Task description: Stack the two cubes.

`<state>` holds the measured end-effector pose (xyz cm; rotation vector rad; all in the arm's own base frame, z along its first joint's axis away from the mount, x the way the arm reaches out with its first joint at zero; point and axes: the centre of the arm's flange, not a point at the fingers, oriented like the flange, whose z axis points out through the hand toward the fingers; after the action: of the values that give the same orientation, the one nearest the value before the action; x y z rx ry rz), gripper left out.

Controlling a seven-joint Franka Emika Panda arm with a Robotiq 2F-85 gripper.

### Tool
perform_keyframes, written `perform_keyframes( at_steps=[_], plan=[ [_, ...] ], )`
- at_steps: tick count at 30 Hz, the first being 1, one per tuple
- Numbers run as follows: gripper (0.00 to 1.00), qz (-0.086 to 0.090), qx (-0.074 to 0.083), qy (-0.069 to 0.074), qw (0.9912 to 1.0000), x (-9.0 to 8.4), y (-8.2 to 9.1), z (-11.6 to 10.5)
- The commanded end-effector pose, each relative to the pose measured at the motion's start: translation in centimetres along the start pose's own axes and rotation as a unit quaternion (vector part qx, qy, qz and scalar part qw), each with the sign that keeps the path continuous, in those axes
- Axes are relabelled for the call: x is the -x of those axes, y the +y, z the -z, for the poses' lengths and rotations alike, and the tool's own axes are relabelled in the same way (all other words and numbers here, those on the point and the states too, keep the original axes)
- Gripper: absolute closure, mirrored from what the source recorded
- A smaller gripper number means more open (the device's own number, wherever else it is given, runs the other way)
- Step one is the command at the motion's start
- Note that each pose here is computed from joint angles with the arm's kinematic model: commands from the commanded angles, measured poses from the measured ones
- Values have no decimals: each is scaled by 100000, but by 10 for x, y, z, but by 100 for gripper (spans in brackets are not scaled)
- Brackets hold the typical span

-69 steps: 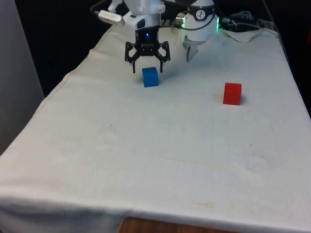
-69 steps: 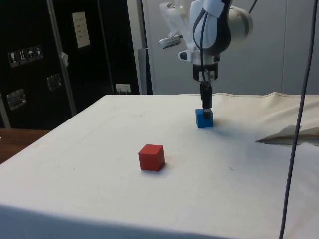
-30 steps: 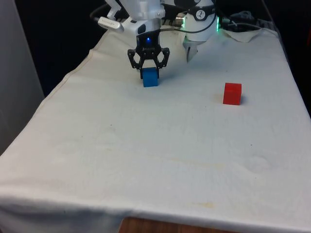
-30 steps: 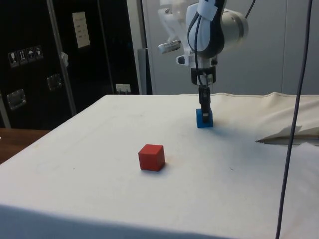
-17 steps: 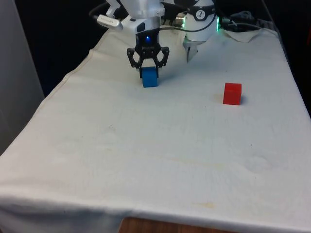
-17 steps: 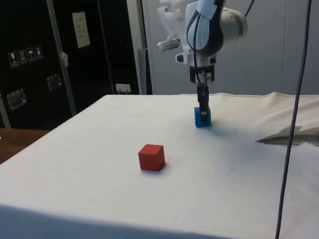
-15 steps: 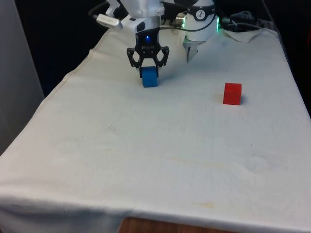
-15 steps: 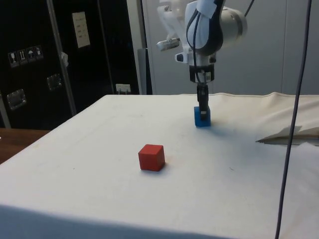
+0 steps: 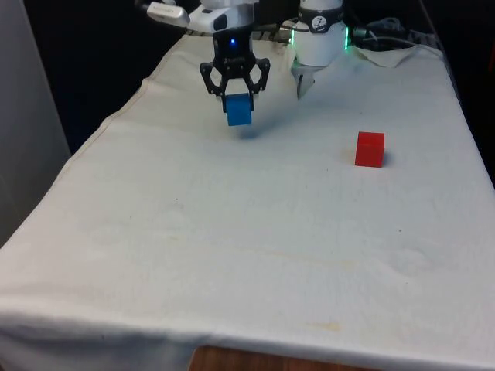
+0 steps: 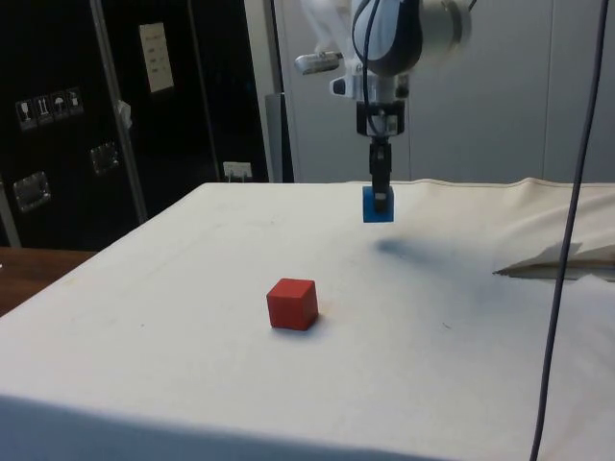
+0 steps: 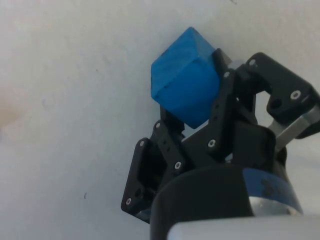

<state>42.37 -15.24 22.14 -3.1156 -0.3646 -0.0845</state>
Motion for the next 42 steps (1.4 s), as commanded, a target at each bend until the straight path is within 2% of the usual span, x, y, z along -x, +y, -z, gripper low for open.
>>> perform_keyframes(
  at_steps=[1,3,11,13,18,22,23,24,30,31,32,39,40,41,42],
  plan=[
    [99,-95,58,-211,100000,-2,-1,2],
    [99,18,-345,370,99999,-3,-2,6],
    [99,-191,-548,968,99994,-13,-13,17],
    [99,-112,-819,1595,99984,-14,-15,20],
    [99,-505,-844,1641,99982,-22,-26,26],
    [99,-649,-1042,2100,99970,-29,-35,32],
    [99,-523,-1426,2656,99953,-28,-35,33],
    [99,-737,-1105,2220,99967,-31,-37,34],
    [99,-912,-1646,2538,99950,-40,-48,42],
    [99,-736,-1976,3105,99930,-39,-48,43],
    [99,-956,-1713,2539,99949,-42,-50,43],
    [99,-953,-2149,1879,99955,-53,-63,50],
    [99,-754,-2666,2624,99927,-53,-63,52],
    [99,-908,-2187,1762,99956,-54,-65,51],
    [99,-964,-2226,1594,99958,-55,-66,52]
  ],
)
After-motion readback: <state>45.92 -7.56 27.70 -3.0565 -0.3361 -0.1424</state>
